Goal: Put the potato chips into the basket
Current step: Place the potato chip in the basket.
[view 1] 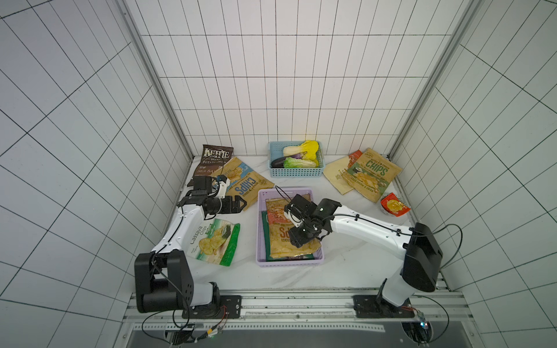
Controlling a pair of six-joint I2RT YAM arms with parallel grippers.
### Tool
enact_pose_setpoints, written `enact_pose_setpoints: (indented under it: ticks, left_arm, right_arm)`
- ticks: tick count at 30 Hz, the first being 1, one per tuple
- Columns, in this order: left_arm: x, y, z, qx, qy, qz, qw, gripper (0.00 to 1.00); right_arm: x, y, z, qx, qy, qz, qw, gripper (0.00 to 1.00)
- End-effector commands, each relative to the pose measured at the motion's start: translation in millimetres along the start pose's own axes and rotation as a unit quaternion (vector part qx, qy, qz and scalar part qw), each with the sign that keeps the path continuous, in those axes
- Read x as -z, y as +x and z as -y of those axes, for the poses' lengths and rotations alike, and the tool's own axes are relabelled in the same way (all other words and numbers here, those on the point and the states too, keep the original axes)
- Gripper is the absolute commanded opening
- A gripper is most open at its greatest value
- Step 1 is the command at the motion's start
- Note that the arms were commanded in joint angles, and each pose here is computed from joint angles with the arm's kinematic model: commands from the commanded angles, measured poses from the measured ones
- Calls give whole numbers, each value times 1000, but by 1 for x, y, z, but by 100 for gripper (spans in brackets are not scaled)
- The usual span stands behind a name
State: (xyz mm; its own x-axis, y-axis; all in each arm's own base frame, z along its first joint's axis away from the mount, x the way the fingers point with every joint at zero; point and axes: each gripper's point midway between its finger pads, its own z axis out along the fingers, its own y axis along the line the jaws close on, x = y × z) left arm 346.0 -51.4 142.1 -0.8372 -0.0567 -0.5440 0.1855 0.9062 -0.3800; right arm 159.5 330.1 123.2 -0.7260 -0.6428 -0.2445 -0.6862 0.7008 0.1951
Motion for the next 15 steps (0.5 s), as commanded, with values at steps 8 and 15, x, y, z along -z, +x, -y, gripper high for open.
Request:
enact_pose_setpoints:
  ticks: [8, 15]
  left_arm:
    - [6, -13, -2, -1, -10, 15, 1000, 98]
    - [11, -19, -15, 11, -46, 28, 998, 98]
  right_arm:
    - [-31, -16, -47, 55, 49, -33, 997, 57]
    - [-58, -18, -53, 73, 98, -64, 990, 59]
